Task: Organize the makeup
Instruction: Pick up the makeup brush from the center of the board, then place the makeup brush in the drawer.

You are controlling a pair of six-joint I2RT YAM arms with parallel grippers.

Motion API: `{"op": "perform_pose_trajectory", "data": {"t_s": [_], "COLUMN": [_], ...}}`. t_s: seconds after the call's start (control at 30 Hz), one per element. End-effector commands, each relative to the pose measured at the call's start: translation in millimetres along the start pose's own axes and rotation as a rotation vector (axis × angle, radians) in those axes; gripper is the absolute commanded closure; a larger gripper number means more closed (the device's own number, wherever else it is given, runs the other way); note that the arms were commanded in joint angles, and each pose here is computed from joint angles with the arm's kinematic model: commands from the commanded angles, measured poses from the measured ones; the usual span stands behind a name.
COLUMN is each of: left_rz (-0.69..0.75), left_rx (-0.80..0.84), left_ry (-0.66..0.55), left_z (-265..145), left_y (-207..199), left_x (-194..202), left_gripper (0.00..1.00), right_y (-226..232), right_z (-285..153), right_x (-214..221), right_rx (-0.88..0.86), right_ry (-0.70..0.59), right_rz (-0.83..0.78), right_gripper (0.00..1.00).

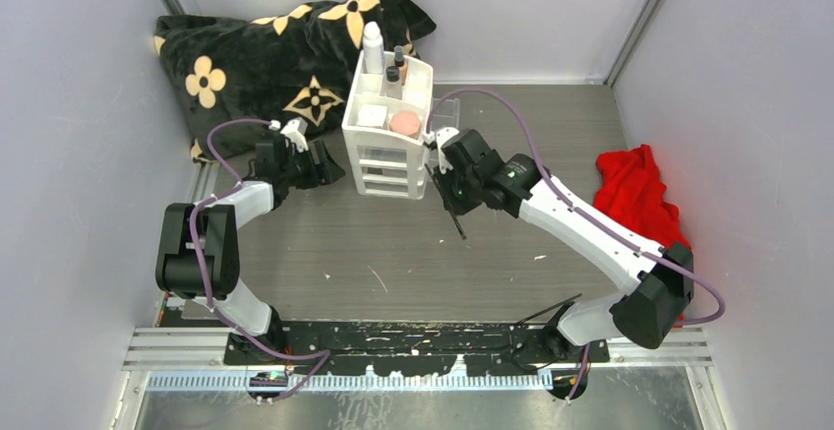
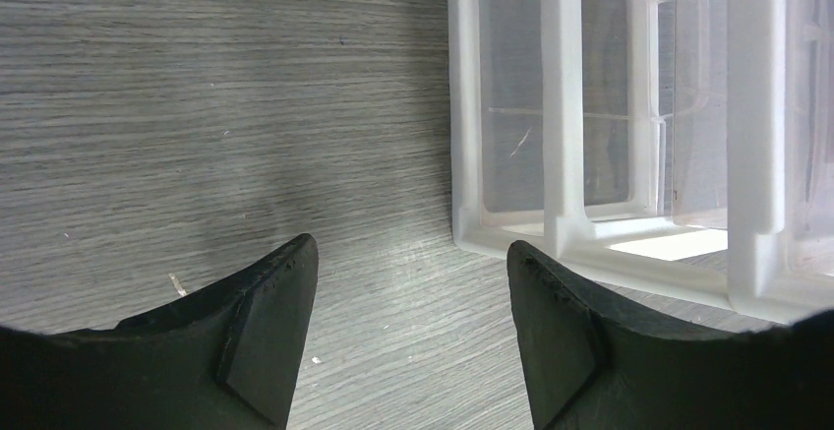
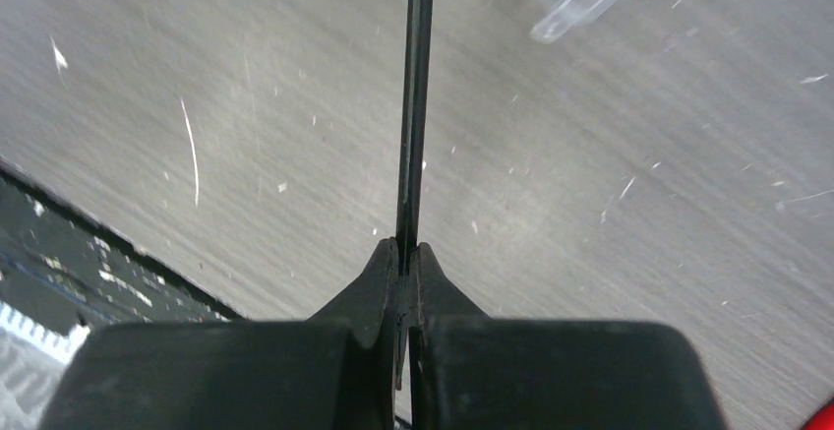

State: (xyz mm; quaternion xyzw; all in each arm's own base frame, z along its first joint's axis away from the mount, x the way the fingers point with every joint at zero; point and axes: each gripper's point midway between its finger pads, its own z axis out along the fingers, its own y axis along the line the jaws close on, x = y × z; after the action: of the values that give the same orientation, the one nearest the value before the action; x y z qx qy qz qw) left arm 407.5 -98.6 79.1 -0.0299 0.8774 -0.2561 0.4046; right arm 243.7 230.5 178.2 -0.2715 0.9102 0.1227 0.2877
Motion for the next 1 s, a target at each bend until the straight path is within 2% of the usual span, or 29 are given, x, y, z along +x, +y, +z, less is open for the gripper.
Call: {"op": "perform_pose_trajectory", "data": {"t_s": [0.0,0.13,0.37,0.63,0.97], "left_rz": [0.024,0.022,0.018,0.022,0.02], "left_rx": [0.041,0.043,0.049,0.054,0.059], "left_ry": [-0.073,-0.076,-0.076,-0.083,-0.08], "left_z": [-6.8,-7.0,-7.0,-10.6,-11.4], "left_y": [-11.0,-11.4,-12.5,-15.5,-16.7], "left_x": [-21.5,-22.0,-21.0,-24.2,-23.7], "left_gripper": [0.29,0.29,0.29,0.29,0.29], "right_y": [-16.8,-42.3,-79.8,-111.6,-93.8], "right_z": [-35.6,-43.8,-30.1,6.3,40.6], "right_x": [-63.1,-90.8,-131.6,-174.9,-205.3], "right_rx": [0.095,0.207,0.271,0.203,0.04], "right_ry": [-0.226,-0.308,-0.413,-0.536,-0.58], "right_rz": [0.078,0.119,0.197,0.333,0.425], "right_gripper": [0.99,0.99,0.99,0.99,0.99]}}
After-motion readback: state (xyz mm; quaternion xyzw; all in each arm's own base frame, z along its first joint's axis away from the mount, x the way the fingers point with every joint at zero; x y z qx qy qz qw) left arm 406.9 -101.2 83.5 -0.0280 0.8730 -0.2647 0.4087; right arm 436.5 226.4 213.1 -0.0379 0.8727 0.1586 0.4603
